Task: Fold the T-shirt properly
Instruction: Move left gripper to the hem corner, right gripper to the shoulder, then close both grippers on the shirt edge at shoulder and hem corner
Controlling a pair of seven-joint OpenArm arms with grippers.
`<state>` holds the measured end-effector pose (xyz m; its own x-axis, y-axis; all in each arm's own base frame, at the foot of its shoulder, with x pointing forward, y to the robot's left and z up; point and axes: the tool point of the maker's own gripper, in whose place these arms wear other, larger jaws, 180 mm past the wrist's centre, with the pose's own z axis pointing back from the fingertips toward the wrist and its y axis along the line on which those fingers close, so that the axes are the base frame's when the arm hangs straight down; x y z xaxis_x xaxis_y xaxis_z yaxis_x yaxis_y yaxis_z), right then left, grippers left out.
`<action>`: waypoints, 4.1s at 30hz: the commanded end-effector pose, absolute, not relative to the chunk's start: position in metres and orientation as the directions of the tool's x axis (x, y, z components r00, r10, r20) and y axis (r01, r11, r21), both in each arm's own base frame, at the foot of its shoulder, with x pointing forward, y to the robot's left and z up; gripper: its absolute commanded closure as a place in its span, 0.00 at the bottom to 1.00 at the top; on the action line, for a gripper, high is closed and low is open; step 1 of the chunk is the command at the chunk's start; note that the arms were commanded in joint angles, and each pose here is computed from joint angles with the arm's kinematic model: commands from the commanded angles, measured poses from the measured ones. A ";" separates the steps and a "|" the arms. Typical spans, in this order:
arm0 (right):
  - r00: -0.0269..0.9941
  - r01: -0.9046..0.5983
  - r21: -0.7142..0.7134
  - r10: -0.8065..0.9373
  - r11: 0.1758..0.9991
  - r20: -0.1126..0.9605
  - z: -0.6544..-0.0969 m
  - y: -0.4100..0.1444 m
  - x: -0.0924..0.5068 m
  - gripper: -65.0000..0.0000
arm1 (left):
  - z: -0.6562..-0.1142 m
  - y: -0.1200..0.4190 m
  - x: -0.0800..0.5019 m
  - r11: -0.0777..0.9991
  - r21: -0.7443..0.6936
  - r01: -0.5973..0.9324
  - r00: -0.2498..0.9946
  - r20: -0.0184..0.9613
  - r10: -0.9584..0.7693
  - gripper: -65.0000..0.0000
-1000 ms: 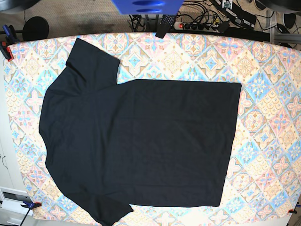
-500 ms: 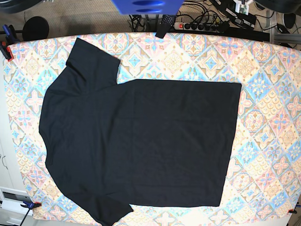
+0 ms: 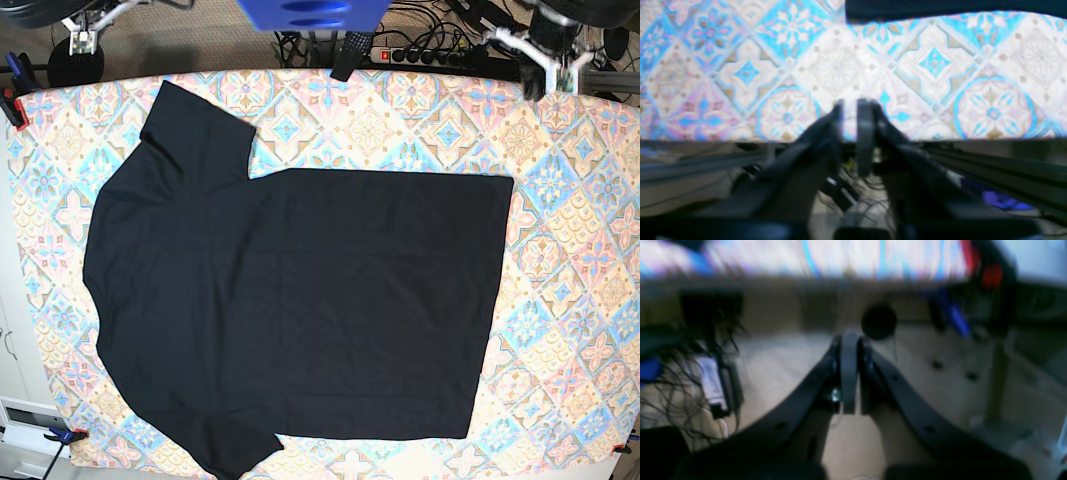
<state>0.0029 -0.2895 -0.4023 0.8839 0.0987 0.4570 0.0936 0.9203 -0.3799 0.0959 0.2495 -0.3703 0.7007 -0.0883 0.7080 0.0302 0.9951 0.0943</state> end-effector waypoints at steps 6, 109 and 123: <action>0.819 0.075 -0.326 0.128 0.943 0.559 -0.399 -0.264 0.046 1.00 | -0.360 0.252 0.147 0.989 -0.101 -0.104 0.665 0.733 0.144 0.69; 0.773 0.414 0.227 -0.472 0.882 0.425 -0.477 -0.241 0.109 0.39 | -0.466 0.225 0.245 0.650 -0.576 -0.496 0.613 0.298 0.732 0.98; 0.837 0.250 0.346 -0.382 0.904 0.392 -0.482 -0.177 0.112 0.44 | -0.466 0.224 0.245 0.649 -0.577 -0.496 0.612 0.297 0.733 0.98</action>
